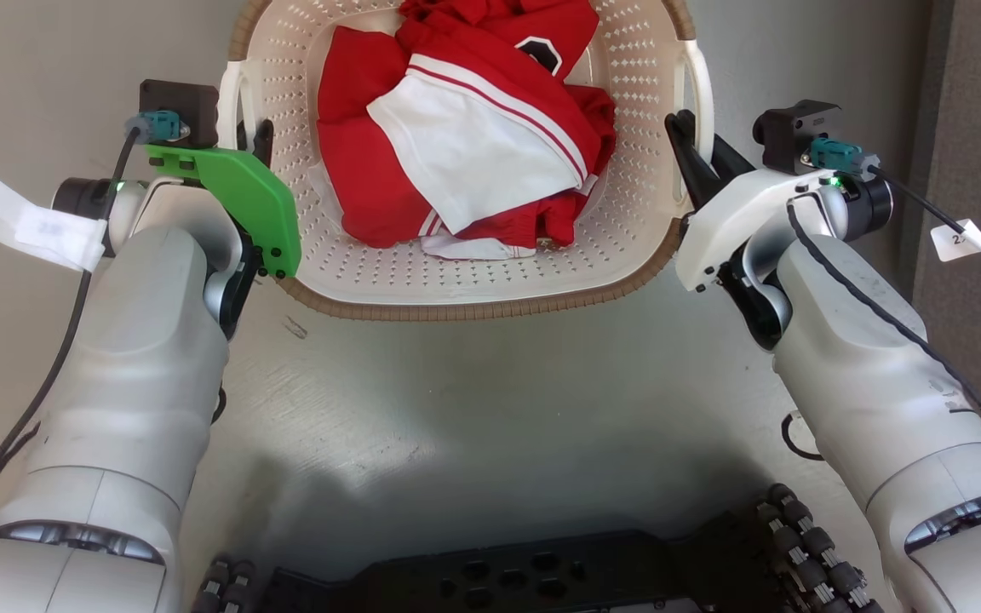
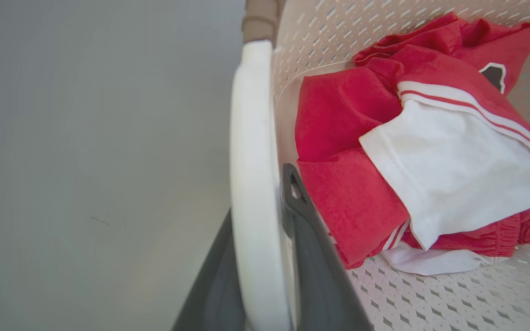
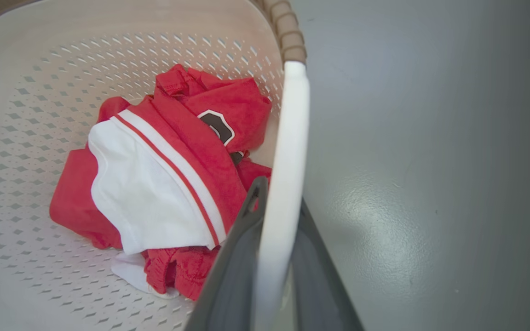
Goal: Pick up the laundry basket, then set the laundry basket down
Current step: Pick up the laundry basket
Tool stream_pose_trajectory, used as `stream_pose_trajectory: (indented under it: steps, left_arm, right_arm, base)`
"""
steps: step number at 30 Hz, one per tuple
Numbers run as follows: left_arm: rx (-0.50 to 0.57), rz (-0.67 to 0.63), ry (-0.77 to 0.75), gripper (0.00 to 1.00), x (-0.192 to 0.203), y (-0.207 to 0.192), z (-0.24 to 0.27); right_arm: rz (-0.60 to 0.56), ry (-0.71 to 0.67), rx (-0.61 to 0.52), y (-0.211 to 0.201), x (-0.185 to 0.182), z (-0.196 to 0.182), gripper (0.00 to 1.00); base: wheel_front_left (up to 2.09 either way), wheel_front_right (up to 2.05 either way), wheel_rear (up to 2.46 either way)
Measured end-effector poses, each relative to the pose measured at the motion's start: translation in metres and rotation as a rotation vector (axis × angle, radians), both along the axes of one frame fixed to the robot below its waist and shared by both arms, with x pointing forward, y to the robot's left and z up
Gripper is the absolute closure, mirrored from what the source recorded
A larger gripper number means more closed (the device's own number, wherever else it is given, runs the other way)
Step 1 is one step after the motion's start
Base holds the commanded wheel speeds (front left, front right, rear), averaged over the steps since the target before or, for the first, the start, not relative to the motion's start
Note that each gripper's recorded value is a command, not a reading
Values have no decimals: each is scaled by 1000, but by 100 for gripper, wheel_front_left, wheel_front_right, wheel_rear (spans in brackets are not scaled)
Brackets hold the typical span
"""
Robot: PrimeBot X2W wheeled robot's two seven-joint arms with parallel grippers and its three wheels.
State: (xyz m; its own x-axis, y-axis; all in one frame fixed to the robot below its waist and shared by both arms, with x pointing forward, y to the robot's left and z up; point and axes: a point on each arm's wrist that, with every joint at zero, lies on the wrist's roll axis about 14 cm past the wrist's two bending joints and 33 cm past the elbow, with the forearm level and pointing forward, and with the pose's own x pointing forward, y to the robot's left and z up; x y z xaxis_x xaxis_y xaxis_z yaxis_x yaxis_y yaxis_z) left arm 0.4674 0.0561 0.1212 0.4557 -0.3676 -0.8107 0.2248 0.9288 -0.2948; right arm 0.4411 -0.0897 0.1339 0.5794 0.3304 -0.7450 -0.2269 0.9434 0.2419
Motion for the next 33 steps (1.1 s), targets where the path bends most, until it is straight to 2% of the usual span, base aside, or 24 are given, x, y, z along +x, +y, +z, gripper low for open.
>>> stream_pose_trajectory:
  steps: [16,33]
  left_arm:
    - [-8,-3,57,100,-12,-8,18]
    - [-28,11,154,100,-47,-12,52]
  right_arm:
    - [-2,69,-29,-9,-15,12,100]
    - [-24,148,-47,-14,-36,44,100]
  base:
    - [0,0,0]
    - [0,0,0]
